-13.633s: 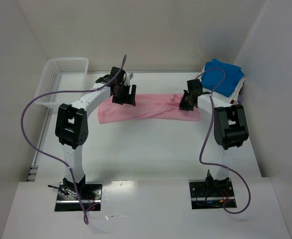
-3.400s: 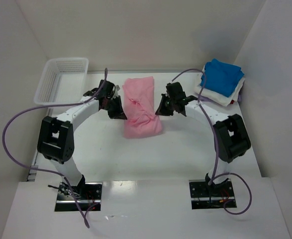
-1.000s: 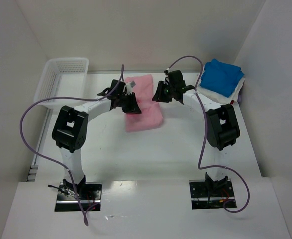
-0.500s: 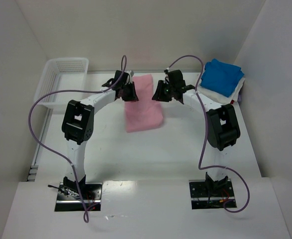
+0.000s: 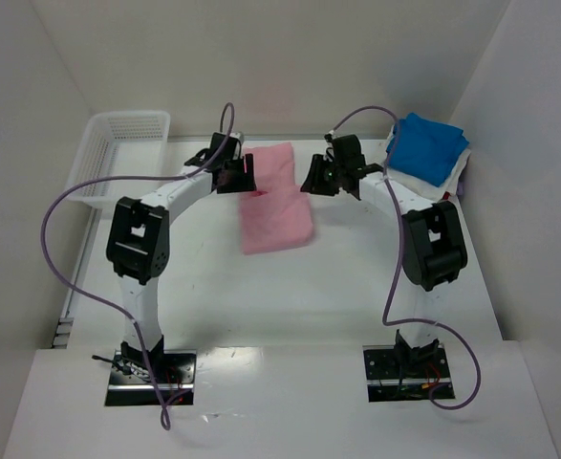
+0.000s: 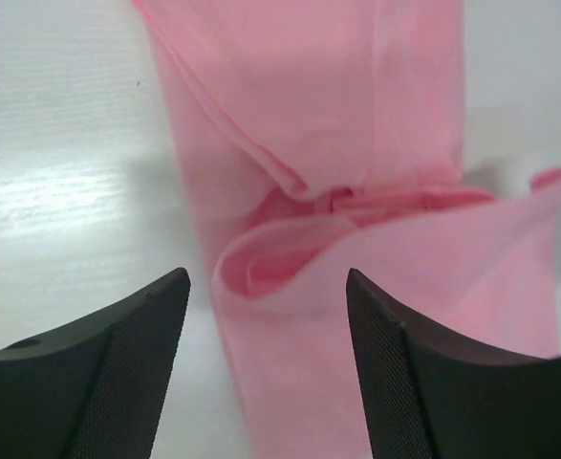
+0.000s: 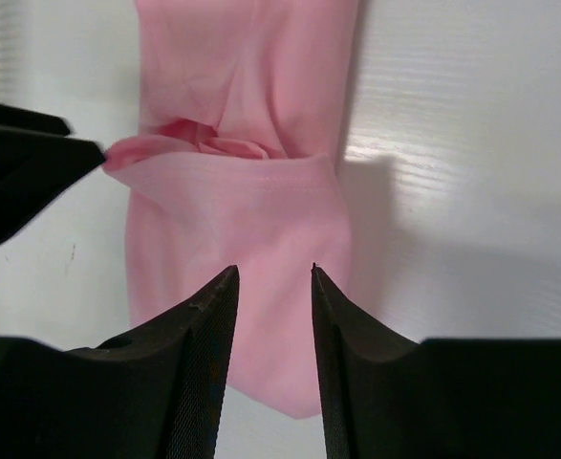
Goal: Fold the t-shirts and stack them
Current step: Fold the folded rectangular tshirt in 1/3 of the way
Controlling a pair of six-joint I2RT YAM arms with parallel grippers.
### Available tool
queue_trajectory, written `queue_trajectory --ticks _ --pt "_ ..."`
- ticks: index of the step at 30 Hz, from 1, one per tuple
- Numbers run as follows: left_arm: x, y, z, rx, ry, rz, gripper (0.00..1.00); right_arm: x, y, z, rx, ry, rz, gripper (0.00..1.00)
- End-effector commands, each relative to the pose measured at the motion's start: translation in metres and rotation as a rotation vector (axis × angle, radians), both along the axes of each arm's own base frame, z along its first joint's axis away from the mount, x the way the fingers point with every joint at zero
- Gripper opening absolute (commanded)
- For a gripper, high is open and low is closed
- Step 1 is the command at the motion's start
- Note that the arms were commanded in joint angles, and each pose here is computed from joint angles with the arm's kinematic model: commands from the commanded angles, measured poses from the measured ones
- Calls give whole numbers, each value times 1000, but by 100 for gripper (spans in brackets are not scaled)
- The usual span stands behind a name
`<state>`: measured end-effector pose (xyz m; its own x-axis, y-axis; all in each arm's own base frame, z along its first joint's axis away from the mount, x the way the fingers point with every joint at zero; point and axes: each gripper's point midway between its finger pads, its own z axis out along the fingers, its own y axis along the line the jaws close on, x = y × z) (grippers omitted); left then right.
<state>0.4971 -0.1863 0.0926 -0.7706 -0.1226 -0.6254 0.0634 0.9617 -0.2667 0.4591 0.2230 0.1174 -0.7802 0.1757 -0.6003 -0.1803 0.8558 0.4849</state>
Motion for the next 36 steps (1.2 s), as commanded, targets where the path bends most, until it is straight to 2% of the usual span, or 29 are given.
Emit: queue_trajectory --ticks 1,3,5,6,10,13,15,17,19,21,25,27,31,36 --pt "-14 3 79 -55 -157 -33 77 -6 -7 25 -4 -72 27 44" --pt "-31 0 85 -86 -145 -70 81 -17 -10 11 -16 -25 31 51" --pt "-57 -4 75 -127 -73 -99 83 -30 -12 -2 -23 21 38 62" --pt "-66 -7 68 -140 -45 -107 84 -37 -12 -4 -19 34 47 64" --pt "-112 -22 29 -217 94 -135 84 -64 -12 -17 17 82 70 64" --pt "-133 -36 15 -268 149 -165 83 -75 -10 -22 44 104 85 57" --pt "-132 -39 18 -290 136 -178 75 -72 -7 -19 53 97 92 44" --pt "-126 -41 22 -294 116 -180 57 -61 -4 -9 62 64 93 31" --pt "-113 -45 25 -289 98 -186 46 -51 2 1 81 40 107 13" --pt "-99 -50 29 -294 79 -189 33 -40 12 19 121 16 119 7" --pt "-73 -65 18 -322 79 -204 24 -26 27 40 195 -14 148 7" --pt "-60 -66 13 -341 79 -197 22 -23 33 37 222 -7 166 7" --pt "-39 -65 -2 -340 77 -168 18 -19 38 7 230 57 175 7" --pt "-19 -40 -21 -284 70 -75 16 -11 41 -33 205 116 181 7"
